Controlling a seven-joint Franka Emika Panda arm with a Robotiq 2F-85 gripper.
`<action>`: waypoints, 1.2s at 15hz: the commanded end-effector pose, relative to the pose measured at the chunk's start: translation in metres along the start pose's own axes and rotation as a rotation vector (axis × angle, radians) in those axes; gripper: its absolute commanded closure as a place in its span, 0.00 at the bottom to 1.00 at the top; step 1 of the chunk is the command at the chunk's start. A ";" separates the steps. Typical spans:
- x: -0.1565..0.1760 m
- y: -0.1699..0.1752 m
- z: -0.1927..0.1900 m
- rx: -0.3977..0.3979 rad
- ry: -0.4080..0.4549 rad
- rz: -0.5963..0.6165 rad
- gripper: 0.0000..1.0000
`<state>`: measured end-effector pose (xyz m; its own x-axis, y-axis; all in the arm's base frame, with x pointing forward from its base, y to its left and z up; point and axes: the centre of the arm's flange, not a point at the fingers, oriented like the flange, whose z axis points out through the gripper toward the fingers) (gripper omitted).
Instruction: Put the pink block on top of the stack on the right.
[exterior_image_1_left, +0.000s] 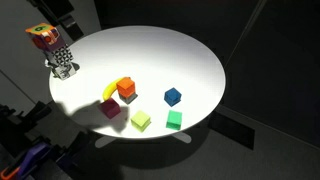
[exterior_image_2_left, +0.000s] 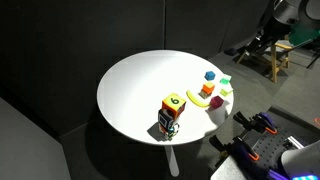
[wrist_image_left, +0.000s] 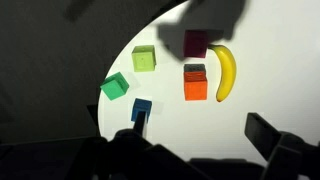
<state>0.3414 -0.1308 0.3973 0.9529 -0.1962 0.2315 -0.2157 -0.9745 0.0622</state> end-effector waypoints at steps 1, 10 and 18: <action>0.000 0.000 0.000 0.000 0.000 0.000 0.00; 0.011 0.000 0.001 0.009 -0.023 0.007 0.00; 0.037 -0.012 0.021 0.052 -0.092 -0.003 0.00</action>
<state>0.3610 -0.1267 0.3860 0.9608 -0.2059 0.1858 -0.2156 -0.9759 0.0334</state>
